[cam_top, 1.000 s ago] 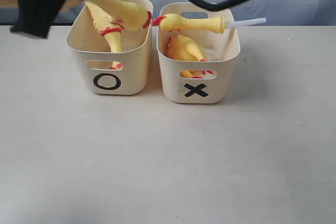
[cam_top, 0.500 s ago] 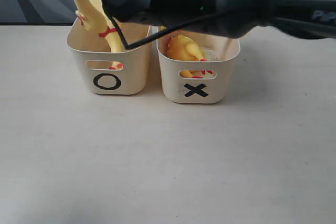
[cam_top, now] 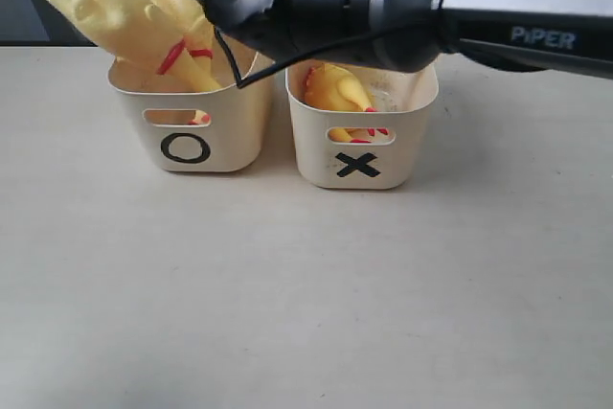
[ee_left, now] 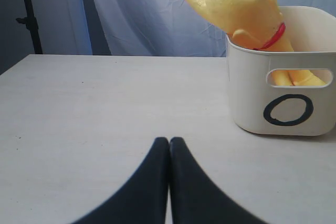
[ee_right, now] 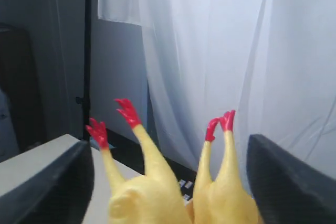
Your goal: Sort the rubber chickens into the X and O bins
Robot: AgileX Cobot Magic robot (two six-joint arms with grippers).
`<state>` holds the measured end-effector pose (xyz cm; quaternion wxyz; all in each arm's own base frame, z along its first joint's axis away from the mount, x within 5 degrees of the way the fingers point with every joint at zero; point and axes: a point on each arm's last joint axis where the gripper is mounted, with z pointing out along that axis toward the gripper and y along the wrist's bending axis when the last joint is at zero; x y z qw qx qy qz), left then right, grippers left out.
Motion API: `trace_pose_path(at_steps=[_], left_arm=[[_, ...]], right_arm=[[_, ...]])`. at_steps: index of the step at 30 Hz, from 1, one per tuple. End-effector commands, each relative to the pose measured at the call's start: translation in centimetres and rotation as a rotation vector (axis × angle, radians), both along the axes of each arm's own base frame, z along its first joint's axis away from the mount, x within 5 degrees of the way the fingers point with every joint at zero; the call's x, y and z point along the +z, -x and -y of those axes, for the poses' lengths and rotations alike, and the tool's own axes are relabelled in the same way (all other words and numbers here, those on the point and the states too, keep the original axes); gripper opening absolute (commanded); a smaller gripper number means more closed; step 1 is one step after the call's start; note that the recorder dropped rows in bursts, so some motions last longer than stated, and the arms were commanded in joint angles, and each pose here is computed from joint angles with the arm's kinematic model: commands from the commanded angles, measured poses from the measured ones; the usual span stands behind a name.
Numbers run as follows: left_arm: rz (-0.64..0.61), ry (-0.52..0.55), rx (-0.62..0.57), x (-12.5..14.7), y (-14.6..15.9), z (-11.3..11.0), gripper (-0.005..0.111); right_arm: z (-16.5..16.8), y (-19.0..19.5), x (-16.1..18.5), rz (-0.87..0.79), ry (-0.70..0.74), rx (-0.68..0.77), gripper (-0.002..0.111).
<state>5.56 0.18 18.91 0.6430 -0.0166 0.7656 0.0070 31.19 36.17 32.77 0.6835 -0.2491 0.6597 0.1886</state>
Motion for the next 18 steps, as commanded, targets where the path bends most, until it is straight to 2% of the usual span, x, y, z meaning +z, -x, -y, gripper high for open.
trace_pose_path(at_steps=[1,4,6,8,11,13,18], left_arm=[[0.021,0.004,-0.003,0.2,0.0,0.0,0.000],[0.021,0.004,-0.003,0.2,0.0,0.0,0.000],[0.021,0.004,-0.003,0.2,0.0,0.0,0.000],[0.021,0.004,-0.003,0.2,0.0,0.0,0.000],[0.021,0.004,-0.003,0.2,0.0,0.0,0.000],[0.021,0.004,-0.003,0.2,0.0,0.0,0.000],[0.021,0.004,-0.003,0.2,0.0,0.0,0.000]], right_arm=[[0.6,2.7,4.0,-0.052,0.000,0.170,0.054],[1.5,6.1,6.4,-0.137,0.100,0.414,0.039],[2.5,9.1,7.0,-0.199,0.269,0.620,0.020],[3.6,11.0,6.8,-0.247,0.433,0.750,0.000],[5.6,13.2,6.0,-0.365,0.667,0.911,-0.001],[7.0,14.1,5.8,-0.451,0.768,0.937,-0.001],[9.7,14.5,5.5,-0.573,0.865,0.756,-0.001]])
